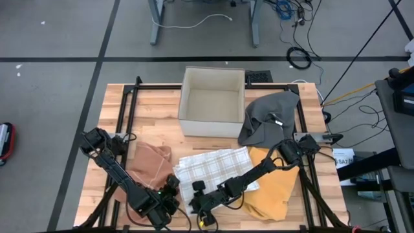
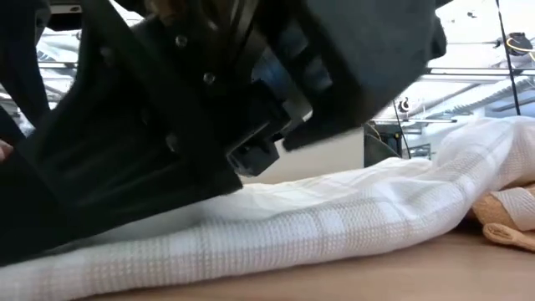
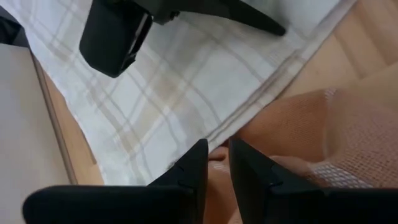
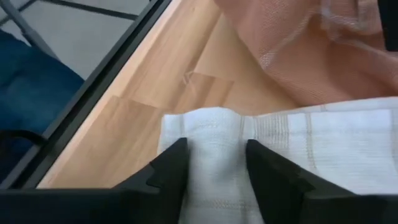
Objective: Fold towel
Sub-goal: Fold the white patterned towel
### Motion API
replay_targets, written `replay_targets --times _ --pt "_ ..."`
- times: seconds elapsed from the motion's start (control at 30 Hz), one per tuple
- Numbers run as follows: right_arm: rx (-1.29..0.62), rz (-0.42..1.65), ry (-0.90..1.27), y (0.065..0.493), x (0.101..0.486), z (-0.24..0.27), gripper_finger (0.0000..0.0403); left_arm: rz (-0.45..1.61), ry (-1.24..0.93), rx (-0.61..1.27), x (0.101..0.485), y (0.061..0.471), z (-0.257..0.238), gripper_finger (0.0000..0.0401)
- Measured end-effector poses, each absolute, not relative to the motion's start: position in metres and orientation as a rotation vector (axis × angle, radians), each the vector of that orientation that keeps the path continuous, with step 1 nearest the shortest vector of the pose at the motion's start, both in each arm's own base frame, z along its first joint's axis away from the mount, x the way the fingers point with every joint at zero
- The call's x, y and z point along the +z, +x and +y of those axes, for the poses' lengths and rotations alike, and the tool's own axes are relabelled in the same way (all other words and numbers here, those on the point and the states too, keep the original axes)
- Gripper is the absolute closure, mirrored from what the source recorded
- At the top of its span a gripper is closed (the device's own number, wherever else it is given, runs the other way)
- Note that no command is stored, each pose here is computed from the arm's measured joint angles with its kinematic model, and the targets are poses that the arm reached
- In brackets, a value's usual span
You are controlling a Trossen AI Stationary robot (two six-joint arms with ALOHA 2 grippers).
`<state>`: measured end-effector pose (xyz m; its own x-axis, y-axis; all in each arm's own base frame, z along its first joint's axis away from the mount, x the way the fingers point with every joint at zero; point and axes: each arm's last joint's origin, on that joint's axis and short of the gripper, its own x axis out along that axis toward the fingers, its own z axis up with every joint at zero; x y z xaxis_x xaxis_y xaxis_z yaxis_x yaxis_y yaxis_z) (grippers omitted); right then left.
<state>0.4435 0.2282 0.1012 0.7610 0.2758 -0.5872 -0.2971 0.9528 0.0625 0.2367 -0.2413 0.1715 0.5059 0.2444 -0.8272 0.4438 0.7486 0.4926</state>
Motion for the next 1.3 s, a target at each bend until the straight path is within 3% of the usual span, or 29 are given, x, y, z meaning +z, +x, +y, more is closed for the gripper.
replay_targets --times 0.23,0.47,0.73,1.0,1.3 --pt "0.336 0.612 -0.139 0.441 0.103 0.233 0.039 1.069 0.801 -0.101 0.172 0.238 -0.236 0.033" --pt "0.319 0.607 -0.218 0.434 0.121 0.262 0.0399 1.093 0.922 -0.065 0.172 0.226 -0.234 0.033" --pt "0.265 0.66 -0.299 0.432 0.156 0.284 0.0401 1.027 0.893 -0.215 0.172 0.236 -0.245 0.0321" --pt "0.205 0.728 -0.328 0.429 0.185 0.29 0.0402 0.99 0.868 -0.265 0.173 0.235 -0.253 0.024" --pt "0.189 0.734 -0.335 0.43 0.189 0.289 0.0402 0.944 0.779 -0.283 0.175 0.242 -0.256 0.016"
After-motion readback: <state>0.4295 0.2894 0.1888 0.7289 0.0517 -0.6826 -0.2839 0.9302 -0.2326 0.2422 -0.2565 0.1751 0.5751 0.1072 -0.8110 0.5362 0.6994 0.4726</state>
